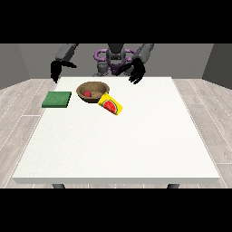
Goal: Pick the cup and pour the ball into the bowl, then pick the bowl and place it on the pad
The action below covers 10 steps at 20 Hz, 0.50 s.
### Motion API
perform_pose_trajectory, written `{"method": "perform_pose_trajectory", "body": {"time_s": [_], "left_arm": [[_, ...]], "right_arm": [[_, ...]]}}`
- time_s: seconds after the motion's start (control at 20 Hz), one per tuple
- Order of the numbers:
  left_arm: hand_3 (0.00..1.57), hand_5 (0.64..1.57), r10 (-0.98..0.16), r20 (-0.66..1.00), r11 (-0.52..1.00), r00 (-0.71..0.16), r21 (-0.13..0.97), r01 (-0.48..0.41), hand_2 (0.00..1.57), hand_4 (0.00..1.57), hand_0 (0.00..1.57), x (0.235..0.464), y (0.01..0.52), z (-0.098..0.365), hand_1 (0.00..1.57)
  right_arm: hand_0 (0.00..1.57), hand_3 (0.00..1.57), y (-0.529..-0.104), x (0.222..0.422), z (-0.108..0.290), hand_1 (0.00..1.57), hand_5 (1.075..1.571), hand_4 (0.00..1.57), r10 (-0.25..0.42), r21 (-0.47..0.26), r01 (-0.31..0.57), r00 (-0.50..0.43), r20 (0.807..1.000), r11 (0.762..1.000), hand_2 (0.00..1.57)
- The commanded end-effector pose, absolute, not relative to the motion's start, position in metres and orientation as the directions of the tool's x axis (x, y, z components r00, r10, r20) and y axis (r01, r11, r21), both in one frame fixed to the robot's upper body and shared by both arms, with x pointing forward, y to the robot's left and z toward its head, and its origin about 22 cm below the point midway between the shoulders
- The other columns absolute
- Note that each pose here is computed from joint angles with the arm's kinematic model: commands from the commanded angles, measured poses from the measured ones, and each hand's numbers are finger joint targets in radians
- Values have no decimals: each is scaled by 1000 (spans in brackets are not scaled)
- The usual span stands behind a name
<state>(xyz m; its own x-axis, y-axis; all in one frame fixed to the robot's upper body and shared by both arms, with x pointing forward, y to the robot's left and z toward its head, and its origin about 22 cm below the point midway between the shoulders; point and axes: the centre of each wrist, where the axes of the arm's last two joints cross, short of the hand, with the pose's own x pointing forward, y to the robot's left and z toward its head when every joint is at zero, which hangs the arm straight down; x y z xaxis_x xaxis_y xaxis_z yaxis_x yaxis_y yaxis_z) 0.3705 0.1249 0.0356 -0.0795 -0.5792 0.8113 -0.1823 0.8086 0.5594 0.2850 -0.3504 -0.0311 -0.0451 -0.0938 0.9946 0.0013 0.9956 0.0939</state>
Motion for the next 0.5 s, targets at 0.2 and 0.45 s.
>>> {"method": "perform_pose_trajectory", "body": {"time_s": [0.2,0.45], "left_arm": [[0,1564,-200,954,978,-223,209,15,0,0,0,340,154,14,0],[0,1564,-207,955,978,-213,210,-8,0,0,0,334,186,0,0]], "right_arm": [[0,0,-283,292,-52,0,1570,309,-109,111,98,-20,994,989,0],[0,0,-275,299,-62,0,1569,315,-135,136,97,-16,991,986,0]]}}
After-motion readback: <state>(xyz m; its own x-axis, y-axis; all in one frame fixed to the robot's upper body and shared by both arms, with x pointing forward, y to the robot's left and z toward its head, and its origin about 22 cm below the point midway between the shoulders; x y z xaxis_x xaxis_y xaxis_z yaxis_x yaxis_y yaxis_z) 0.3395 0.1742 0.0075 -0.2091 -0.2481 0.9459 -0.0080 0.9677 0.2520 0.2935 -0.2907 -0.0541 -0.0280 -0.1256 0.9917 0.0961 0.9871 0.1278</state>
